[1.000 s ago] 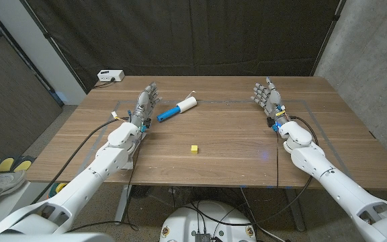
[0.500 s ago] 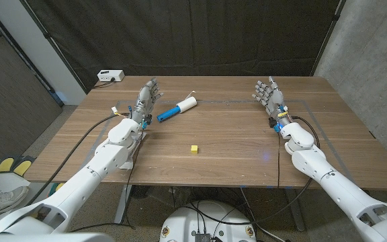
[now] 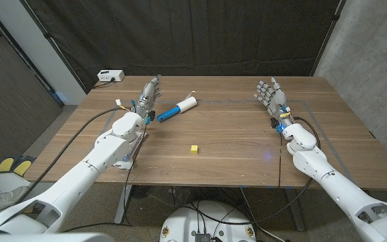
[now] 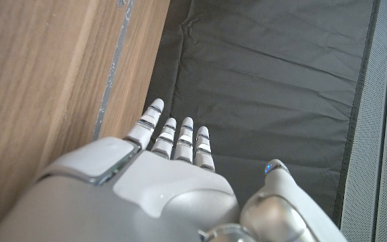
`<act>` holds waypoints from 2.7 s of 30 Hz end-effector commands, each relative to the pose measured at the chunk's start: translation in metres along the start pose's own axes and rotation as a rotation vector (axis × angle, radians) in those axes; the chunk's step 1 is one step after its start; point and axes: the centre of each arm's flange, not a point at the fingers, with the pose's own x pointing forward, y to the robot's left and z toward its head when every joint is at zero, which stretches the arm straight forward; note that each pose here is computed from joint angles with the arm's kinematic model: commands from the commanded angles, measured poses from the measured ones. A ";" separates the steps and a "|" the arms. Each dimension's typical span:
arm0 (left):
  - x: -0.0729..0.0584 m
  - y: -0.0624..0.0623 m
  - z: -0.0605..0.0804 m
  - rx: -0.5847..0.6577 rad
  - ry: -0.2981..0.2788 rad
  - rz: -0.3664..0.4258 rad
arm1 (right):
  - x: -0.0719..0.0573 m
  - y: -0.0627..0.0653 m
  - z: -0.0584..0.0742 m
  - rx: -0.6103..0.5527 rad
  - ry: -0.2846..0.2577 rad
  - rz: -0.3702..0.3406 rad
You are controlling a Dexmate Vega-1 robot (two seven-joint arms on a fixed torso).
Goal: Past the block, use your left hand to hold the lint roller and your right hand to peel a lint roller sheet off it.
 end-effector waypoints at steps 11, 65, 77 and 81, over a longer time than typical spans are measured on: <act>0.009 -0.015 0.024 0.249 0.200 -0.046 | -0.015 -0.005 0.005 0.008 -0.041 0.019; 0.034 -0.049 0.064 0.942 0.578 -0.017 | -0.024 -0.013 -0.005 0.041 -0.060 -0.015; 0.041 -0.061 0.066 1.054 0.637 -0.054 | -0.025 -0.015 -0.008 0.047 -0.060 -0.021; 0.042 -0.062 0.066 1.080 0.631 -0.064 | -0.025 -0.015 -0.009 0.047 -0.061 -0.024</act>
